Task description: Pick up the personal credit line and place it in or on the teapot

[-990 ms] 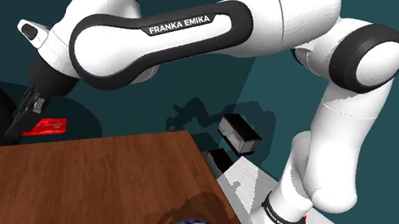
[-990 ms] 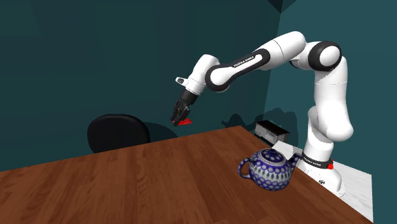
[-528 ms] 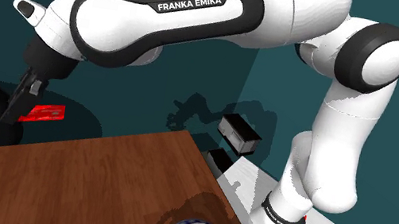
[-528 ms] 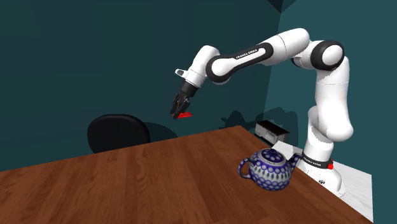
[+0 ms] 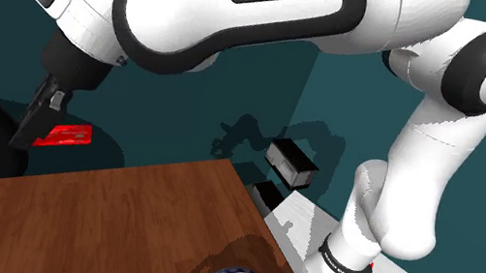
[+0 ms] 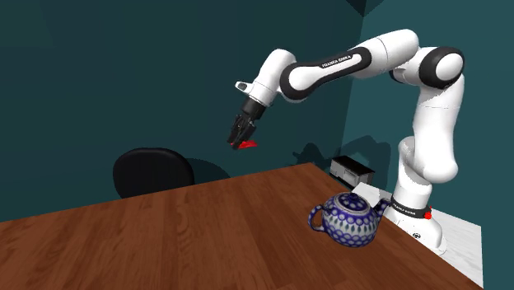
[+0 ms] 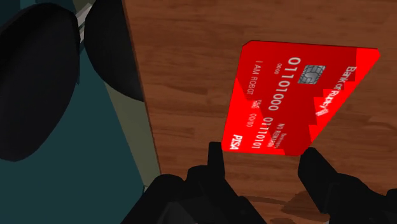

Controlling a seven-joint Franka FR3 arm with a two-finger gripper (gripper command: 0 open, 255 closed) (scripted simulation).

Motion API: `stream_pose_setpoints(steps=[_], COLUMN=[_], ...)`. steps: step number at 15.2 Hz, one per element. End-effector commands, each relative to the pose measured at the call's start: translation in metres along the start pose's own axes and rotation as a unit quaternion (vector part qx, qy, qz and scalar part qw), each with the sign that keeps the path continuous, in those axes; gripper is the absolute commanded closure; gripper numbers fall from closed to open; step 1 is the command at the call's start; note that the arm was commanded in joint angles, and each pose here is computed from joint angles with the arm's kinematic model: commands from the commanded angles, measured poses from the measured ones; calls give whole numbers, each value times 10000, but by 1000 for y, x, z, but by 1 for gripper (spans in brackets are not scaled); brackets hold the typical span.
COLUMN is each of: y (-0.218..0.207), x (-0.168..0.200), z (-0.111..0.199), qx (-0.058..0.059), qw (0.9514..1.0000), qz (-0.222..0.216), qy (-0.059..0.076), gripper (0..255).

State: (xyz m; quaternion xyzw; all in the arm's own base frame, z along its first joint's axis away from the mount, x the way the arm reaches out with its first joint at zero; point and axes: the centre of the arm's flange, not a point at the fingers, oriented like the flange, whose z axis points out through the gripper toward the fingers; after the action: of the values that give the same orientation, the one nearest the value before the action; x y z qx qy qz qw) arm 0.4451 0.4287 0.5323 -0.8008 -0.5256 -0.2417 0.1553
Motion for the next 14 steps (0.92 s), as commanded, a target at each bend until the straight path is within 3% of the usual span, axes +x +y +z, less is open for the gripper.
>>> stream_pose_setpoints(steps=[1, 14], y=[-20, -156], x=[-15, -99], z=[-10, -72], qx=[-3, -3], qw=[10000, 10000], qz=[2, 2], qy=[0, 0], gripper=[255, 255])
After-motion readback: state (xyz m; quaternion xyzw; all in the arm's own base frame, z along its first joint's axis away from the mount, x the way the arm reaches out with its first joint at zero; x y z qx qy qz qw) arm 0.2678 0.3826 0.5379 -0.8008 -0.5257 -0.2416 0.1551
